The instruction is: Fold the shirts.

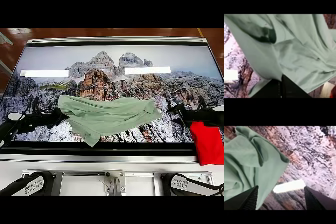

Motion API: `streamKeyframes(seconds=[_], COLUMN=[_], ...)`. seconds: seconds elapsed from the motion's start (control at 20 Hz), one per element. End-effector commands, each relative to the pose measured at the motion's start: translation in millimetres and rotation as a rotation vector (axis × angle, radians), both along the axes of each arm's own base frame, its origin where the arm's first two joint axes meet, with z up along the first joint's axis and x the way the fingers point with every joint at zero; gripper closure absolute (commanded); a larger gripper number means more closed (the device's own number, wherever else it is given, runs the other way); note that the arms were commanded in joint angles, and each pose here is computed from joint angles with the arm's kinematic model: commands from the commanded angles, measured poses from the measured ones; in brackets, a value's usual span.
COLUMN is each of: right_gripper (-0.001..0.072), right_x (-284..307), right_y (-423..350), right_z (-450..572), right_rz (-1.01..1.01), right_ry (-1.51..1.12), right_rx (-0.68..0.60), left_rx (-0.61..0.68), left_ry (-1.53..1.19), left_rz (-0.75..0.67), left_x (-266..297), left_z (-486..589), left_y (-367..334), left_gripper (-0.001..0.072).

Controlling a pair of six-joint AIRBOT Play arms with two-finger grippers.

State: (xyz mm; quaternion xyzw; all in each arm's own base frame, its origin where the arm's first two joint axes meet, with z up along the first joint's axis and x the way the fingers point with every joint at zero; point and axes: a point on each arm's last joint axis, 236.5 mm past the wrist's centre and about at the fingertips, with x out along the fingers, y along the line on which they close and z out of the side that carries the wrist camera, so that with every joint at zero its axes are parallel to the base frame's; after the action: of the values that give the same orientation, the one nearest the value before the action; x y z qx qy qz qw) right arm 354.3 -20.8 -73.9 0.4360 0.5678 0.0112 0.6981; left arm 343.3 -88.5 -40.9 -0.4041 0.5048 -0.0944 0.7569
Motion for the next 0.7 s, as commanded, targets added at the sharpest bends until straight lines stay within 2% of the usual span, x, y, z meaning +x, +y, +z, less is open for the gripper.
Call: streamKeyframes(seconds=[0.0,0.2,0.4,0.45,0.5,0.65], right_gripper=[0.0032,0.0032,0.0037,0.0119,0.0152,0.0152], right_x=[6,29,41,40,39,32], right_y=[20,40,39,39,40,44], right_z=[-19,-34,-37,-38,-39,-49], right_rz=[-0.003,-0.006,-0.059,-0.059,-0.057,-0.041], right_ry=[-0.012,-0.047,-0.065,-0.06,-0.052,-0.012], right_rx=[0.01,-0.078,-0.114,-0.114,-0.111,-0.095], left_rx=[0.007,0.02,0.024,0.013,0.0,-0.008], left_ry=[-0.076,-0.146,-0.187,-0.19,-0.197,-0.215], left_rz=[-0.008,-0.008,-0.006,-0.002,0.006,0.012], left_x=[2,2,2,3,4,5], left_z=[26,49,63,65,69,76], left_y=[-1,-1,-2,-3,-4,-5], left_gripper=[0.067,0.067,0.067,0.067,0.067,0.0669])
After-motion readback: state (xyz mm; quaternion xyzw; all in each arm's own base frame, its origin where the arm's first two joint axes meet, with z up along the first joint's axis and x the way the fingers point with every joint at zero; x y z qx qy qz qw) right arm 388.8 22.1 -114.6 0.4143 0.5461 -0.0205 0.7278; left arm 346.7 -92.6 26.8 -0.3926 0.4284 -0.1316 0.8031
